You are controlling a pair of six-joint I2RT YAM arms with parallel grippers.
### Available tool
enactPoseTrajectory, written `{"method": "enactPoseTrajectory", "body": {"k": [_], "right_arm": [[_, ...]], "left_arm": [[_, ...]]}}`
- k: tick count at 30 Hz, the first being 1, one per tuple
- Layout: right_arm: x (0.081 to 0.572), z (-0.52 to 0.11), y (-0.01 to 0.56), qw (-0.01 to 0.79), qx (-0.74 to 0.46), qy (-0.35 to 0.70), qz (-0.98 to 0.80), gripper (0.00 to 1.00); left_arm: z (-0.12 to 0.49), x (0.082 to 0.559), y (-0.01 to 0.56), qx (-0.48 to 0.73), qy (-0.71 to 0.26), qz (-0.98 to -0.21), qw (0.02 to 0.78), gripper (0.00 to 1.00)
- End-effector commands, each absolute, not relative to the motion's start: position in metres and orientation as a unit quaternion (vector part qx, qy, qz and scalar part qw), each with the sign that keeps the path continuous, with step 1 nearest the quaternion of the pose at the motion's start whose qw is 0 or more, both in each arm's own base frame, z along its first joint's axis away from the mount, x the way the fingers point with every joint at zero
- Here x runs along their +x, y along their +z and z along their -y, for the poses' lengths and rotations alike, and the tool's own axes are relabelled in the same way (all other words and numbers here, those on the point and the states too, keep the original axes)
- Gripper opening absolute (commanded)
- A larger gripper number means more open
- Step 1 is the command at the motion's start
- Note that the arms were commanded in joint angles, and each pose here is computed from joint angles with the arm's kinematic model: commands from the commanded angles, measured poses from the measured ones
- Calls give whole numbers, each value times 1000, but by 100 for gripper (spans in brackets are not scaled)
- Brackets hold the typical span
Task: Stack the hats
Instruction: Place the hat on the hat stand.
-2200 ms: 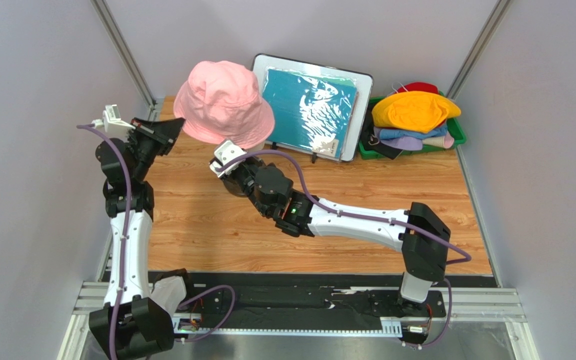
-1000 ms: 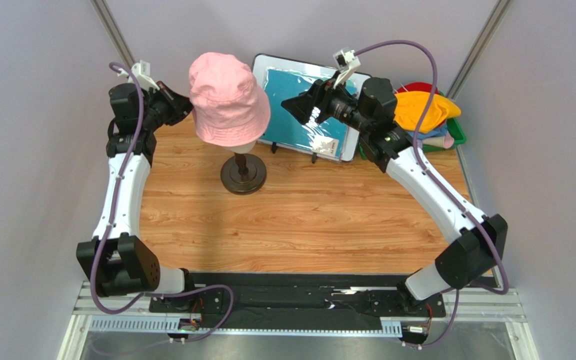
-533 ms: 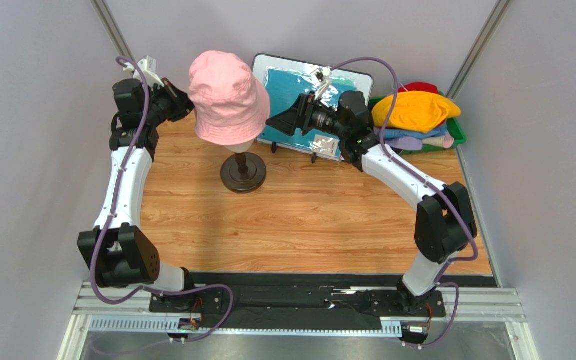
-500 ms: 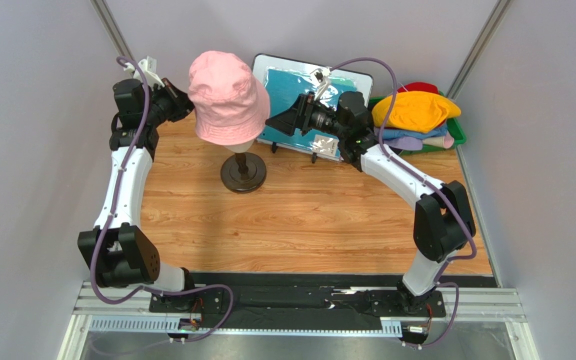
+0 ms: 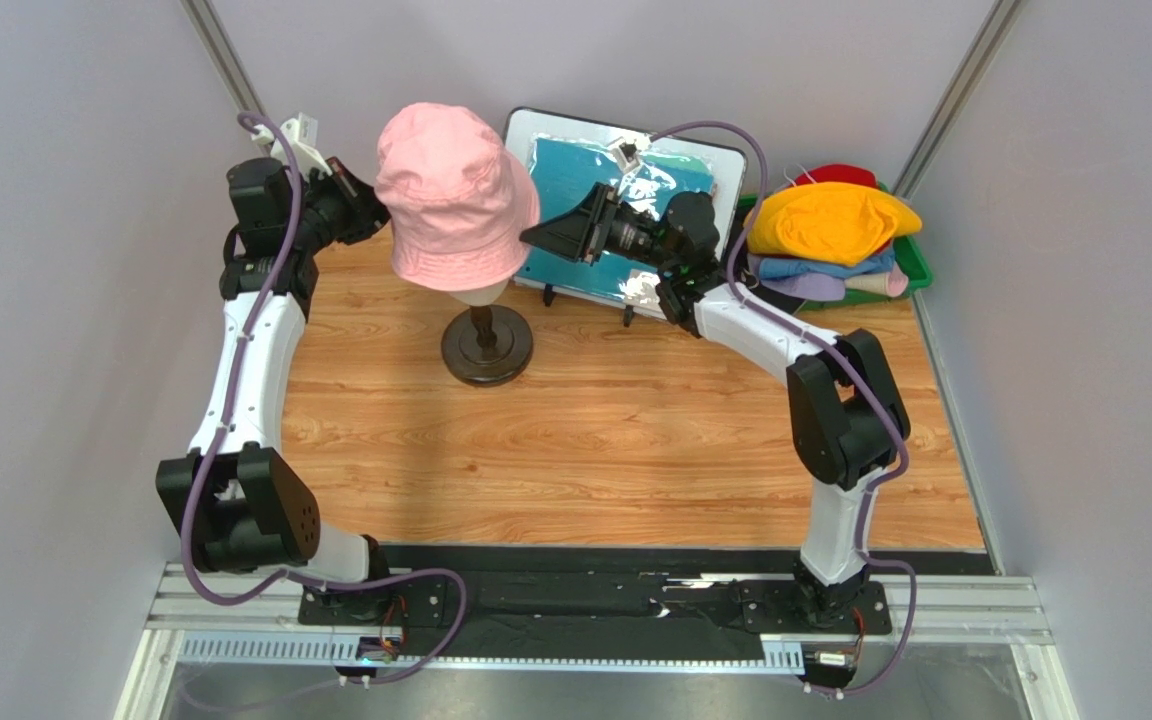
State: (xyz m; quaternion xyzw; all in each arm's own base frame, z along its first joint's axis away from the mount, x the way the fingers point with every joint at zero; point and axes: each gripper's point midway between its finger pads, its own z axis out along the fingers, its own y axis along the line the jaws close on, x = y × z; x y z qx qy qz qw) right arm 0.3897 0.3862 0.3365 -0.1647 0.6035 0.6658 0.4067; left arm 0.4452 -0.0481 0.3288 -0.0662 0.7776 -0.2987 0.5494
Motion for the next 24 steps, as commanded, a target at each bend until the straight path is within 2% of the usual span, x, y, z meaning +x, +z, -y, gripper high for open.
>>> {"method": "enactPoseTrajectory", "body": {"k": [1,4,16,24], "right_arm": [[375,-385,376,405,-183,717,-538,24],[374,-386,363,390,-174,721,-546,1],[385,-388,289,396,-126,626,-659,0],[353,-395,276,394,-135,601,-682,0]], "left_arm": [[59,436,276,-66,-308,-824,471,0],[58,435,276,-68,-305,-825,472,0],[62,438,265,-64,-303,-832,461,0],[76,436,262,-46,-310,-836,450,0]]}}
